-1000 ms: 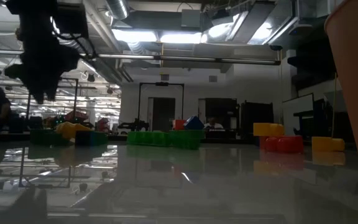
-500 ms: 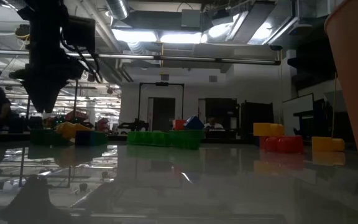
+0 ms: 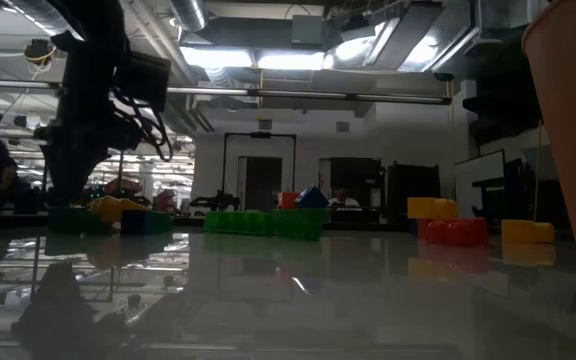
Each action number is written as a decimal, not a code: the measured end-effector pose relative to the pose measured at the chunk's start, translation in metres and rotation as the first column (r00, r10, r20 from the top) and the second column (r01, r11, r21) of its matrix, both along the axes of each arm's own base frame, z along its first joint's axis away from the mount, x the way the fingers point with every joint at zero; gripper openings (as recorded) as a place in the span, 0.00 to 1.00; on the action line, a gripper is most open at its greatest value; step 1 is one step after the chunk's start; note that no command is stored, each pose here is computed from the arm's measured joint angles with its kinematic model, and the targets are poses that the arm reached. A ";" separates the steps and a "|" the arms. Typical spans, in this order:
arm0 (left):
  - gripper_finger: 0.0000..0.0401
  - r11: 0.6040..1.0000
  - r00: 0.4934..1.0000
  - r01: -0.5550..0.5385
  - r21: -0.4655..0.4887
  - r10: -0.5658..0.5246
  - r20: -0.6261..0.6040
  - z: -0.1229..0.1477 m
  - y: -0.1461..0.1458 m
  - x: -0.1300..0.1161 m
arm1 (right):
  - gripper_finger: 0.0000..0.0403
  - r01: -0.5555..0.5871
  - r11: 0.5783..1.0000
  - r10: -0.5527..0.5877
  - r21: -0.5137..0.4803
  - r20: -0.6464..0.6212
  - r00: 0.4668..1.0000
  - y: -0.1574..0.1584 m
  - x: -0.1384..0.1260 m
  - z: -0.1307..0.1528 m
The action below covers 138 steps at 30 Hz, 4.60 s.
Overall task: Sort blocks by size
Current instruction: Put the small green game piece into the transparent bin, then put the small blue game piece into the transparent bin
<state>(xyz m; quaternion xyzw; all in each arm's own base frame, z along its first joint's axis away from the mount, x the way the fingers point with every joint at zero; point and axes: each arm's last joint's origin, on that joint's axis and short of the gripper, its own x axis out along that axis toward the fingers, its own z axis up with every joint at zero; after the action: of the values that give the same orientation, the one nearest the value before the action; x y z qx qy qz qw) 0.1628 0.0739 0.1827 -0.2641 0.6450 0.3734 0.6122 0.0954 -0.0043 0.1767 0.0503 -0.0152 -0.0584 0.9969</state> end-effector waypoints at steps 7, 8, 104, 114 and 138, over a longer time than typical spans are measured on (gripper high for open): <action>0.39 1.000 1.000 0.026 -0.002 -0.026 0.012 -0.001 0.001 0.002 | 0.60 0.000 1.000 0.000 0.000 -0.001 1.000 0.000 0.000 0.000; 0.39 1.000 1.000 0.026 -0.002 -0.026 0.011 -0.001 0.001 0.002 | 0.60 0.000 1.000 0.000 0.000 -0.001 1.000 0.000 0.000 0.000; 0.34 0.873 0.982 -0.155 -0.462 0.187 0.025 0.108 -0.171 -0.010 | 0.60 -0.052 0.983 0.006 -0.179 -0.248 0.969 -0.001 0.105 0.046; 0.38 0.896 0.975 0.018 -0.444 0.083 0.207 0.104 -0.176 0.000 | 0.60 -0.191 0.945 0.029 -0.264 -0.516 0.856 -0.004 0.169 0.051; 0.36 0.961 0.866 0.257 -0.104 -0.181 0.466 0.106 -0.170 0.011 | 0.60 -0.324 0.929 0.102 -0.180 -0.717 0.690 -0.051 0.244 0.005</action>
<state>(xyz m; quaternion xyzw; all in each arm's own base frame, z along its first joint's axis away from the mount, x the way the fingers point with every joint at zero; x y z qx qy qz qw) 0.1740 -0.0963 0.2883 -0.3173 0.5390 0.1761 0.7601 0.3394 -0.0551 0.1814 -0.1218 0.3584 0.0473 0.9244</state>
